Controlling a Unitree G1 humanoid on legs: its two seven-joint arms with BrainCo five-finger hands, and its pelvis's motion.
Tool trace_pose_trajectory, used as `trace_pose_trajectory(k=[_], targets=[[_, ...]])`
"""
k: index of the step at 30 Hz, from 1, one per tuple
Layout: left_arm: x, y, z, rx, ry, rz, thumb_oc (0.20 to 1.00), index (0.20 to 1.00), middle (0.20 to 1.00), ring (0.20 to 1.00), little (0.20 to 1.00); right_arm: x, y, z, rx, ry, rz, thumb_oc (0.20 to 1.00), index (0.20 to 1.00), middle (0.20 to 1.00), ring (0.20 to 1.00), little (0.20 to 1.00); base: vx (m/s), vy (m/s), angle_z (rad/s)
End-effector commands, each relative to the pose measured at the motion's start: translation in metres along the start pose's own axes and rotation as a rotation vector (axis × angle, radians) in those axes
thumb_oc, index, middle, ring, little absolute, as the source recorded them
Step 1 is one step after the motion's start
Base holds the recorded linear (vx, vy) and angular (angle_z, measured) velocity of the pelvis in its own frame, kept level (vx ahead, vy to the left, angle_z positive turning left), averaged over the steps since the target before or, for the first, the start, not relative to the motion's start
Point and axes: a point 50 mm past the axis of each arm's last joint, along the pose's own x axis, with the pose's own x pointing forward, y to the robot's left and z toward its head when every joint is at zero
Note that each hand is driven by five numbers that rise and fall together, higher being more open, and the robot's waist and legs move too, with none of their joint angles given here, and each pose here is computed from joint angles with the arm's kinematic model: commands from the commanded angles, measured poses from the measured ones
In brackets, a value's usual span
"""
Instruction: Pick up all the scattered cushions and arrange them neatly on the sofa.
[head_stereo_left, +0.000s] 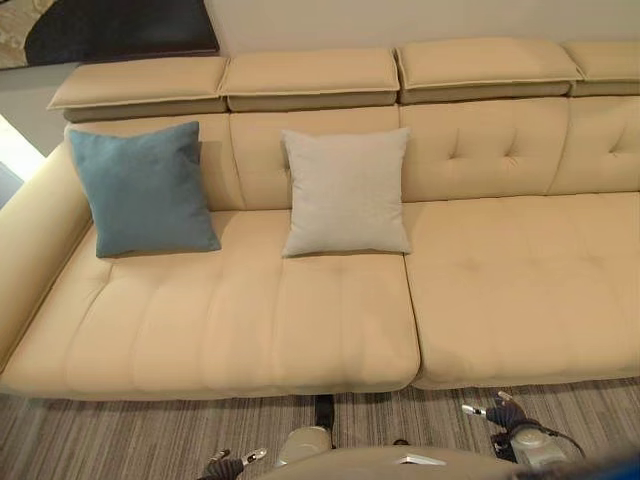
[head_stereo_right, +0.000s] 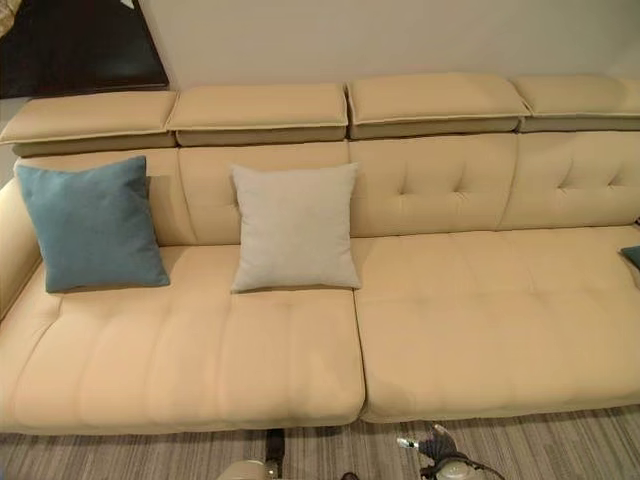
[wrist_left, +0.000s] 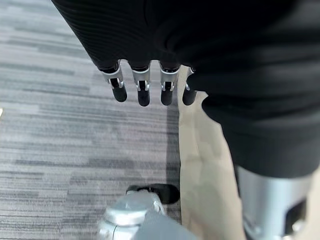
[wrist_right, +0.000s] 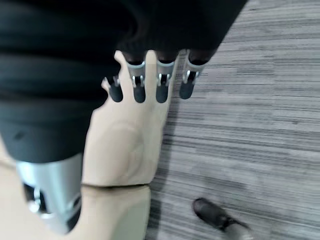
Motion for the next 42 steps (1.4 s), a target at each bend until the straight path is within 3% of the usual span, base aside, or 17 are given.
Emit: trace_pose_trajectory(k=[1,12,24,42], targets=[[0.004,-0.002,0.029,0.021,-0.088,0.010,1.000,1.000,1.000,1.000,1.000,0.005,-0.012,0.027,0.055,-0.061,-0.061,1.000,1.000,1.000,1.000,1.000,-0.21,-0.043,0.51],[0.006,-0.021,0.048,0.055,-0.114,-0.042,1.000,1.000,1.000,1.000,1.000,0.007,-0.008,0.043,0.055,-0.075,-0.041,1.000,1.000,1.000,1.000,1.000,-0.12,0.127,-0.76],[0.005,-0.006,0.026,0.009,-0.041,-0.010,1.000,1.000,1.000,1.000,1.000,0.008,-0.008,0.054,0.036,-0.106,-0.013,1.000,1.000,1.000,1.000,1.000,-0.12,0.001,-1.16],[0.005,-0.038,0.075,0.093,-0.180,-0.108,1.000,1.000,1.000,1.000,1.000,0.001,-0.010,-0.007,0.159,0.082,-0.082,1.000,1.000,1.000,1.000,1.000,0.04,-0.168,-0.33]])
